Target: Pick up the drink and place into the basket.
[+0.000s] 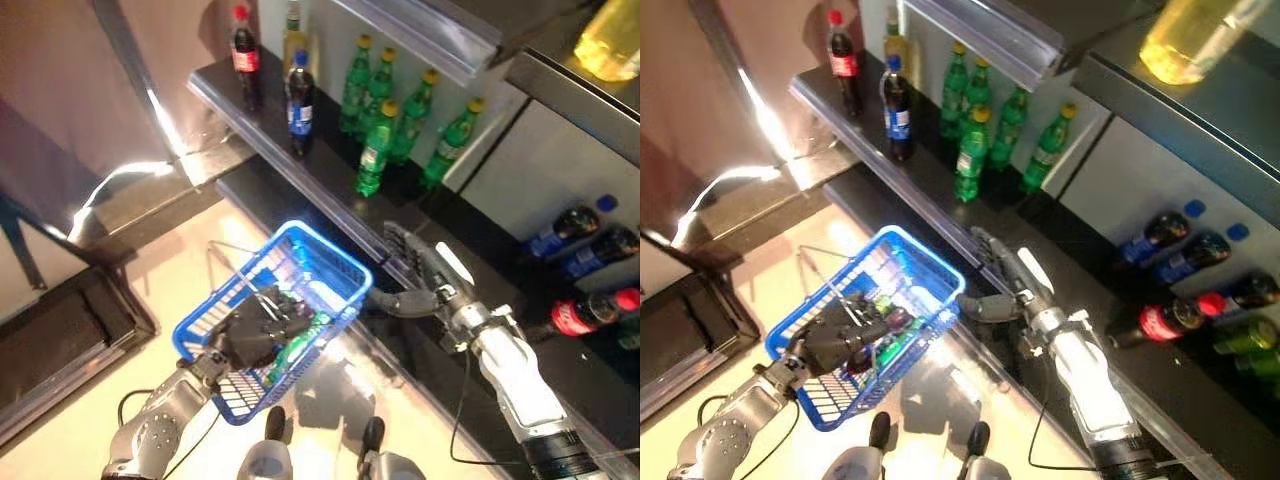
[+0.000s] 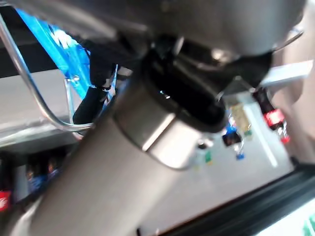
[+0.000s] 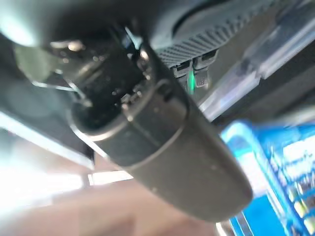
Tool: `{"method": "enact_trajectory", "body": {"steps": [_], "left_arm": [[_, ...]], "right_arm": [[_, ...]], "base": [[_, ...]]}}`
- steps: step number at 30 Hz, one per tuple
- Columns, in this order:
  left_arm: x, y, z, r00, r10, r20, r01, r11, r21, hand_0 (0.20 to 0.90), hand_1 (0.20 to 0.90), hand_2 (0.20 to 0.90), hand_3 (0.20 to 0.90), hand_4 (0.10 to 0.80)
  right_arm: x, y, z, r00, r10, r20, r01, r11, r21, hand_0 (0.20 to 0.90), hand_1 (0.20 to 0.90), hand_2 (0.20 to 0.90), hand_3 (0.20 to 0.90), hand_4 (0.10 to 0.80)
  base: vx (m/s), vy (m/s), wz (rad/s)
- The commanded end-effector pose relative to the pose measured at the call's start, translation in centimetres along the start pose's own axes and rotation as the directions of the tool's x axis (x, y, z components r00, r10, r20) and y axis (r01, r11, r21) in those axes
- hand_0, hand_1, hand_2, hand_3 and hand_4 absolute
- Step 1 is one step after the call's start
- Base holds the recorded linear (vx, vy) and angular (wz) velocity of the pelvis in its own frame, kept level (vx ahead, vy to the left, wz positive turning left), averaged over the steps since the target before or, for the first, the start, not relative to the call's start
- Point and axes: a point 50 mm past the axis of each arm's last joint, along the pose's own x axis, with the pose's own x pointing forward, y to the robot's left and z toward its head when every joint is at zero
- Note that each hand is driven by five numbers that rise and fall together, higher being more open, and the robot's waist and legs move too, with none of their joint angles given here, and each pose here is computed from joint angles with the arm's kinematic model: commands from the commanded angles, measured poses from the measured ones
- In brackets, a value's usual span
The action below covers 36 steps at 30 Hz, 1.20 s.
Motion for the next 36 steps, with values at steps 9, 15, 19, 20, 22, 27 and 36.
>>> {"method": "enact_trajectory", "body": {"steps": [9,15,19,20,22,27,36], "left_arm": [[0.9,-1.2,7.3,0.818,-0.160,0.552,0.156,0.986,0.055,0.300,0.300,0.300,0.200,0.100],[-0.5,3.0,5.6,0.840,0.082,0.537,-0.070,0.997,-0.044,0.300,0.300,0.300,0.200,0.100],[-1.5,5.3,4.4,0.841,0.197,0.504,-0.180,0.980,-0.083,0.300,0.300,0.300,0.200,0.100],[-1.8,5.9,4.1,0.839,0.229,0.493,-0.210,0.973,-0.094,0.300,0.300,0.300,0.200,0.100],[-2.3,7.0,3.4,0.835,0.283,0.471,-0.261,0.959,-0.115,0.300,0.300,0.300,0.200,0.100],[-3.5,9.3,1.6,0.813,0.435,0.387,-0.393,0.900,-0.188,0.300,0.300,0.300,0.200,0.100],[-5.4,11.5,-2.3,0.767,0.613,0.189,-0.569,0.786,-0.241,0.300,0.300,0.300,0.200,0.100]], "right_arm": [[-4.8,-4.7,-2.9,0.942,-0.334,-0.035,0.336,0.938,0.087,0.900,0.900,0.900,0.900,0.800],[-6.6,-5.4,-5.1,0.878,-0.460,-0.128,0.474,0.873,0.114,0.900,0.900,0.900,0.900,0.800],[-7.6,-5.8,-6.4,0.831,-0.523,-0.190,0.549,0.826,0.129,0.900,0.900,0.900,0.900,0.800],[-8.0,-5.9,-6.8,0.816,-0.538,-0.211,0.570,0.810,0.139,0.900,0.900,0.900,0.900,0.800],[-8.6,-6.1,-7.7,0.788,-0.562,-0.251,0.605,0.783,0.147,0.900,0.900,0.900,0.900,0.800],[-10.8,-6.2,-10.6,0.694,-0.604,-0.392,0.698,0.697,0.161,0.900,0.900,0.900,0.900,0.800],[-16.8,-4.2,-16.0,0.512,-0.547,-0.662,0.776,0.625,0.083,0.900,0.900,0.900,0.900,0.800]], "base": [[-0.003,-0.028,-0.10],[-0.016,-0.026,-0.14],[-0.012,-0.015,-0.17],[-0.010,-0.006,-0.20],[-0.010,-0.007,-0.27],[-0.005,-0.001,-0.13],[-0.003,0.001,-0.06]]}}
